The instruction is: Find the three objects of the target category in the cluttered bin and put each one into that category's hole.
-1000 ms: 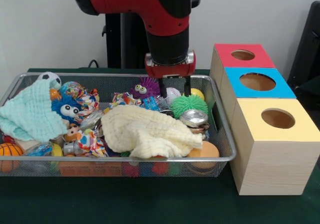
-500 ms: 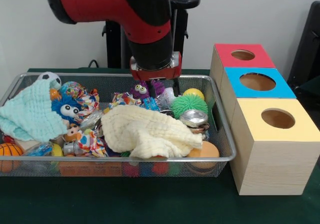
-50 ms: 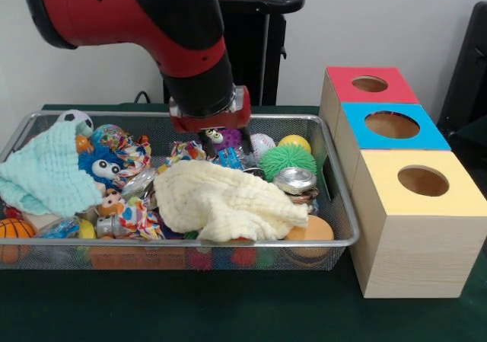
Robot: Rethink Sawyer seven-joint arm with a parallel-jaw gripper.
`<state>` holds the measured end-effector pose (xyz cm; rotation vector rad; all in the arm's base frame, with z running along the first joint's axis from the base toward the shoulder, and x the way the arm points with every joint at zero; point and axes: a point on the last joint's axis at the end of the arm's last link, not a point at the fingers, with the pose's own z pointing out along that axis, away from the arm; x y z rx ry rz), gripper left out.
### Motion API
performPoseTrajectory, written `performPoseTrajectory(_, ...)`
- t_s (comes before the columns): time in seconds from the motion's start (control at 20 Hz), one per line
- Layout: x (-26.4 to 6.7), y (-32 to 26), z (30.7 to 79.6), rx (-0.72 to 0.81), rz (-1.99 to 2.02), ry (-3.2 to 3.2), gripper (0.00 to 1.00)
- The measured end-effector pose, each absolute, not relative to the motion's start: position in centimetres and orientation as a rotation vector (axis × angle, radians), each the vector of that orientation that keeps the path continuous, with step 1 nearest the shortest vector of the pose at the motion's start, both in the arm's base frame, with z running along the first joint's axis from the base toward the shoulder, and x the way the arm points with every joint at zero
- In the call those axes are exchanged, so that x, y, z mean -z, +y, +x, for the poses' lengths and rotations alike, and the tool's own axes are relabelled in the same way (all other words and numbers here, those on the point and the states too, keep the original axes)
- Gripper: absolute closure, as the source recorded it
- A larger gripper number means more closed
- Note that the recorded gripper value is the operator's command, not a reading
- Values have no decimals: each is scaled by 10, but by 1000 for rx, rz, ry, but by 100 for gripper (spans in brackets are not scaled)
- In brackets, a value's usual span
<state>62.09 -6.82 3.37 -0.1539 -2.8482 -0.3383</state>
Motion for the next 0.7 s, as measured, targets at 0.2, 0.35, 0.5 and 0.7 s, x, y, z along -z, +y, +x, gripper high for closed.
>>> performPoseTrajectory(0.2,-38,-80,630,260,-85,-2899,0)
performPoseTrajectory(0.35,-45,-88,639,203,-45,-2937,0)
performPoseTrajectory(0.5,-52,-94,648,153,-10,-2970,0)
performPoseTrajectory(0.7,-59,-98,657,105,29,-3003,0)
